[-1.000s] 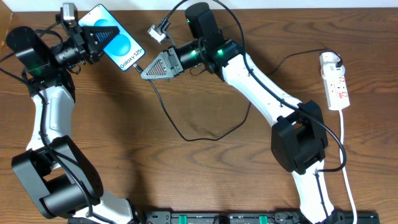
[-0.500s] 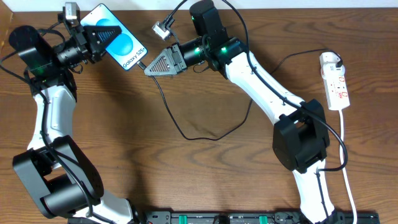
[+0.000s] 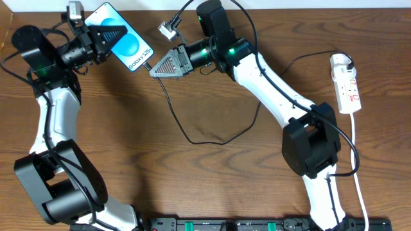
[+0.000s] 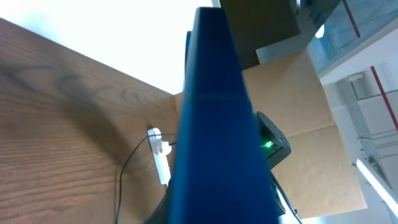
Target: Plug charger to phone and switch on socket
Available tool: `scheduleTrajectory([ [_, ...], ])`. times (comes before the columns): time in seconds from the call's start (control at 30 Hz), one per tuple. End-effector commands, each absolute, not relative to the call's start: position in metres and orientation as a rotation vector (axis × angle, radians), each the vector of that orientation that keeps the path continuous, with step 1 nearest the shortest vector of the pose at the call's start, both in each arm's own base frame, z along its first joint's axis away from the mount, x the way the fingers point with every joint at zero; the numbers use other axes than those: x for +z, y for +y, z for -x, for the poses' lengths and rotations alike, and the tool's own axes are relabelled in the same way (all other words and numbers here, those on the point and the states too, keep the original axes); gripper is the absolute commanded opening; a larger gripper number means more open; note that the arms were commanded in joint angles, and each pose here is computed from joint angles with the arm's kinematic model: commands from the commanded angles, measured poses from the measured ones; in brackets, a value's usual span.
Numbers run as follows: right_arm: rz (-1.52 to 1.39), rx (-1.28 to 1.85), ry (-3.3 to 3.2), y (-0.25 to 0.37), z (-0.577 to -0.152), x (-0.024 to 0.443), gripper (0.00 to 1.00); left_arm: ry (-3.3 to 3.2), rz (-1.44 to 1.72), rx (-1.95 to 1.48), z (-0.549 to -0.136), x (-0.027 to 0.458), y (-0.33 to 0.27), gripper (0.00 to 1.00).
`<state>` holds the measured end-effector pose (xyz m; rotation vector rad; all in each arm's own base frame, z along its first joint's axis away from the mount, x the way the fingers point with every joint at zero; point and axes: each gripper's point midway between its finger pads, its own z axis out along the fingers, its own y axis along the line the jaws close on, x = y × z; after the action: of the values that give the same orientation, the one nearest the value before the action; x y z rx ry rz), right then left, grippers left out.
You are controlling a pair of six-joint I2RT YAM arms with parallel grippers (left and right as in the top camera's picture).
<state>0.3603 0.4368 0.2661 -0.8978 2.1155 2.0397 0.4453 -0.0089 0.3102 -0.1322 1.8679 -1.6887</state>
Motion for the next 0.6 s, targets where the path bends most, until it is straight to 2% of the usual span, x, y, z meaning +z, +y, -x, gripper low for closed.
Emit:
scheduleTrajectory([
  [0.0, 0.832, 1.895, 2.076, 0.436, -0.378, 0.283, 0.01, 1.904, -0.03, -1.761, -0.429, 0.317, -0.038, 0.07],
  [0.27, 0.826, 1.89, 2.069, 0.433, -0.382, 0.284, 0.03, 1.905, -0.035, -1.764, -0.428, 0.317, -0.04, 0.07],
  [0.3, 0.826, 1.89, 2.069, 0.433, -0.382, 0.284, 0.12, 1.905, -0.035, -1.764, -0.428, 0.317, -0.04, 0.08],
  [0.37, 0.828, 1.89, 2.068, 0.433, -0.382, 0.284, 0.51, 1.905, -0.034, -1.763, -0.428, 0.317, -0.039, 0.07],
  [0.4, 0.836, 1.898, 2.064, 0.433, -0.381, 0.284, 0.81, 1.903, -0.037, -1.759, -0.429, 0.317, -0.039, 0.08],
  [0.43, 0.847, 1.906, 2.058, 0.432, -0.38, 0.285, 0.95, 1.899, -0.039, -1.752, -0.429, 0.317, -0.037, 0.07],
  [0.47, 0.851, 1.912, 2.055, 0.43, -0.38, 0.286, 0.99, 1.896, -0.042, -1.745, -0.429, 0.317, -0.035, 0.07],
  [0.57, 0.848, 1.923, 2.046, 0.421, -0.385, 0.287, 0.99, 1.889, -0.033, -1.729, -0.429, 0.317, -0.028, 0.07],
])
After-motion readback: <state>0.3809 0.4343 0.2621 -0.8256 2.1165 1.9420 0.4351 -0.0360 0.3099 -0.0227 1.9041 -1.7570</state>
